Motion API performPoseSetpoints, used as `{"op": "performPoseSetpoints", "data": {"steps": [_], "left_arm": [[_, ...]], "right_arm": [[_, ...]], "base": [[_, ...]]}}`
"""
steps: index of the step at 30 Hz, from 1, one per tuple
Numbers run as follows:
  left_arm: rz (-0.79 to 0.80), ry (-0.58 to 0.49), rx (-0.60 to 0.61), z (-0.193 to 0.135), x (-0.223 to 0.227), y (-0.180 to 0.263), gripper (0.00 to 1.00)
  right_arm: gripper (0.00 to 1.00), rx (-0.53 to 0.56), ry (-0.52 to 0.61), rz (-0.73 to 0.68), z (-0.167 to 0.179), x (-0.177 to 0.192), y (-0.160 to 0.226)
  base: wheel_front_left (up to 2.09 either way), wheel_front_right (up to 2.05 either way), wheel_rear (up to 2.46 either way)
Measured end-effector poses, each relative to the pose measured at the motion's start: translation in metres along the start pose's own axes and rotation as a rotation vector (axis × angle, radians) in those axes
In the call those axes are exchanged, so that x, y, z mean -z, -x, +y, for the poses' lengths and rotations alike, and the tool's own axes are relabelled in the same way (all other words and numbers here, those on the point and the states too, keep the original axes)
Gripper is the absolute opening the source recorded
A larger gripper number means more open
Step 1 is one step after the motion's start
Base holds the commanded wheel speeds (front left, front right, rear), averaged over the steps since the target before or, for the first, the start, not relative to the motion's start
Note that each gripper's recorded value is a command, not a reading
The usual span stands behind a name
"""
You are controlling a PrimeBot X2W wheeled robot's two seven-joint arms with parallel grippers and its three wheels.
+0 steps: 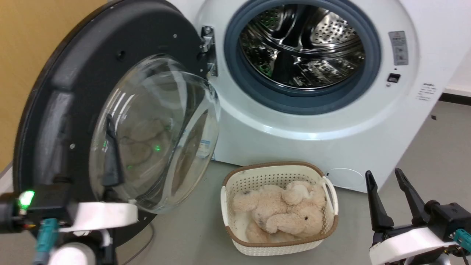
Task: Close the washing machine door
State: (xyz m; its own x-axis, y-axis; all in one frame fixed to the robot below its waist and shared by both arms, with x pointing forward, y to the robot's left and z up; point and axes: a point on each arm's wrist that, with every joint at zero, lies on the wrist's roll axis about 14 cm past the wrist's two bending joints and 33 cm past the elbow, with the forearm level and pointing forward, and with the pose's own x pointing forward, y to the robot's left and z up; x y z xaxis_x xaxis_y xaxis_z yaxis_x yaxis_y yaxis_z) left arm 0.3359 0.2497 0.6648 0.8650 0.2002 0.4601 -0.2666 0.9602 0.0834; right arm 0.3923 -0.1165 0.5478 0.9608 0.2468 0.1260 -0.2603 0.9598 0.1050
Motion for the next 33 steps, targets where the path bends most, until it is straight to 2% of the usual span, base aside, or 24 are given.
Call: {"op": "performPoseSetpoints", "data": {"steps": [8, 9, 10, 11, 20, 21, 26, 29, 33], "left_arm": [[-0.138, -0.012, -0.135, 0.052, -0.044, -0.002, 1.00], [-0.150, -0.009, -0.157, 0.060, -0.048, -0.001, 0.48], [-0.160, -0.004, -0.178, 0.068, -0.051, 0.000, 0.28], [-0.172, 0.003, -0.200, 0.076, -0.055, 0.002, 0.00], [-0.250, 0.054, -0.366, 0.143, -0.072, 0.017, 0.00], [-0.250, 0.054, -0.366, 0.143, -0.072, 0.017, 0.00], [-0.233, 0.173, -0.474, 0.185, -0.052, 0.028, 0.00], [-0.201, 0.262, -0.512, 0.200, -0.035, 0.031, 0.00], [-0.132, 0.329, -0.514, 0.208, -0.017, 0.028, 0.00]], "right_arm": [[1.00, -0.050, -0.037, -0.005, 0.016, 0.003, -0.012], [1.00, -0.056, -0.043, -0.008, 0.018, 0.003, -0.013], [1.00, -0.063, -0.047, -0.010, 0.021, 0.003, -0.015], [1.00, -0.070, -0.049, -0.010, 0.023, 0.004, -0.016], [1.00, -0.120, -0.082, -0.001, 0.039, 0.013, -0.029], [1.00, -0.120, -0.082, -0.001, 0.039, 0.013, -0.029], [1.00, -0.152, -0.099, -0.008, 0.050, 0.017, -0.041], [1.00, -0.165, -0.108, -0.004, 0.055, 0.020, -0.045], [1.00, -0.175, -0.116, 0.001, 0.058, 0.025, -0.048]], "base": [[0.00, 0.00, 0.00], [0.00, 0.00, 0.00], [0.00, 0.00, 0.00], [0.00, 0.00, 0.00], [0.00, 0.00, 0.00], [0.00, 0.00, 0.00], [0.00, 0.00, 0.00], [0.00, 0.00, 0.00], [0.00, 0.00, 0.00]]}}
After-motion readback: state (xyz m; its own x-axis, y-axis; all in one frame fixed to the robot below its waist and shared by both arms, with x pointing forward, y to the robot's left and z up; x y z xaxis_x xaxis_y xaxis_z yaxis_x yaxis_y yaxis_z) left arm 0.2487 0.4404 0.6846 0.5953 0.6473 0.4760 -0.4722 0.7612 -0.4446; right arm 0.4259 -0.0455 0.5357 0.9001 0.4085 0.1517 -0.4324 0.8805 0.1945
